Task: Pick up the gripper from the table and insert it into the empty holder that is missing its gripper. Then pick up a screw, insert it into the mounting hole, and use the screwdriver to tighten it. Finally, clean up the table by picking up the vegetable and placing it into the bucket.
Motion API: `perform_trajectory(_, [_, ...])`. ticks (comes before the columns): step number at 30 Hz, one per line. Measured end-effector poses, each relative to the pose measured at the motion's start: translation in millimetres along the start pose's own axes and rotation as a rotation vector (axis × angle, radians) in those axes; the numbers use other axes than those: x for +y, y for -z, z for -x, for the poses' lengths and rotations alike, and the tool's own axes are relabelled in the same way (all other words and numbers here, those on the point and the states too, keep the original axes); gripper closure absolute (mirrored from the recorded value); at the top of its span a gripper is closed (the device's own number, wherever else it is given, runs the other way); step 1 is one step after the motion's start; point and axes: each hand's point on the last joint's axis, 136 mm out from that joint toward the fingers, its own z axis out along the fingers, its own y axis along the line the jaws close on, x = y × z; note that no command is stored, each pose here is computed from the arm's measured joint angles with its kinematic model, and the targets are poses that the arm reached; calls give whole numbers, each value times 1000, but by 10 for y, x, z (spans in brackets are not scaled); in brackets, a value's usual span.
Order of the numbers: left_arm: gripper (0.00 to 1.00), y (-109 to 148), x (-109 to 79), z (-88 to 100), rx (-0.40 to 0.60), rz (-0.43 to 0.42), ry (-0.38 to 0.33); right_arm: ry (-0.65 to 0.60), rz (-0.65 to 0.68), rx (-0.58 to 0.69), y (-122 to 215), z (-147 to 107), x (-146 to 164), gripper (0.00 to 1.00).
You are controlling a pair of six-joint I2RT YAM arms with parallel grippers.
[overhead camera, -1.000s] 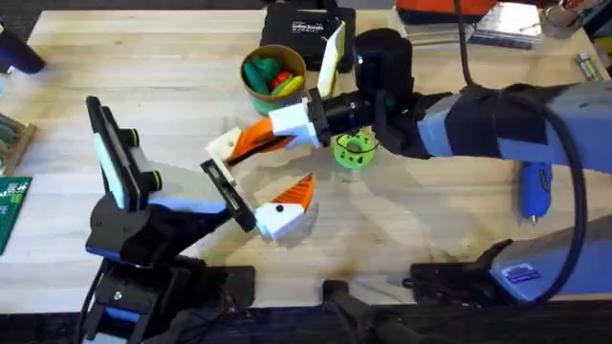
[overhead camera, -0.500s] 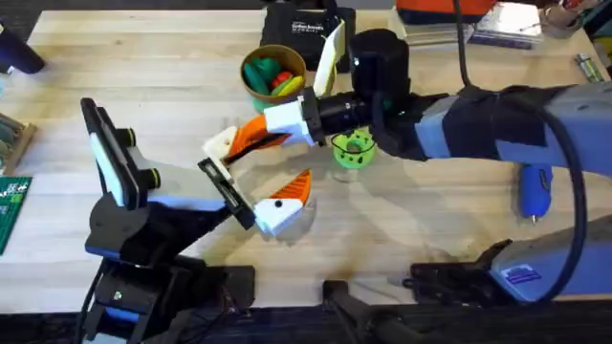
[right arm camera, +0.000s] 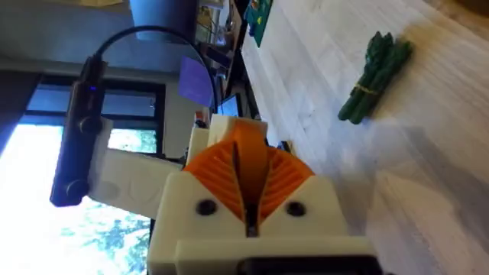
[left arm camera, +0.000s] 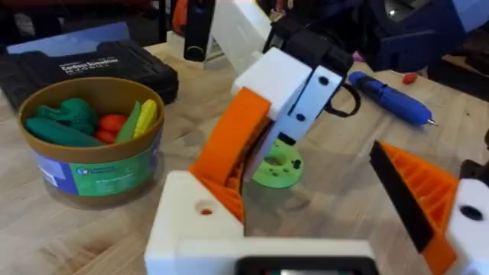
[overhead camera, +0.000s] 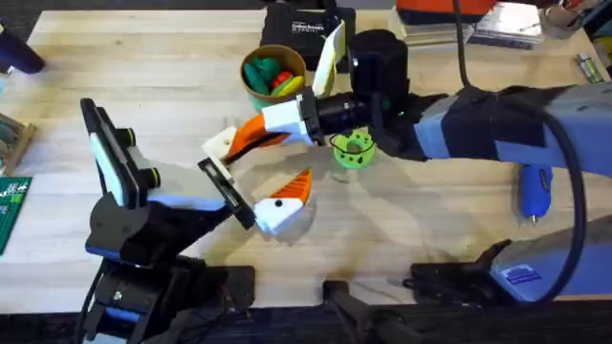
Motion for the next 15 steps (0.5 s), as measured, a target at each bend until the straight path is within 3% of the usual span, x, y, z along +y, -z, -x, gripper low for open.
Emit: perform_trajectory(15, [14, 3, -81, -7, 6, -47, -9, -10, 17, 26, 53, -19, 7, 888])
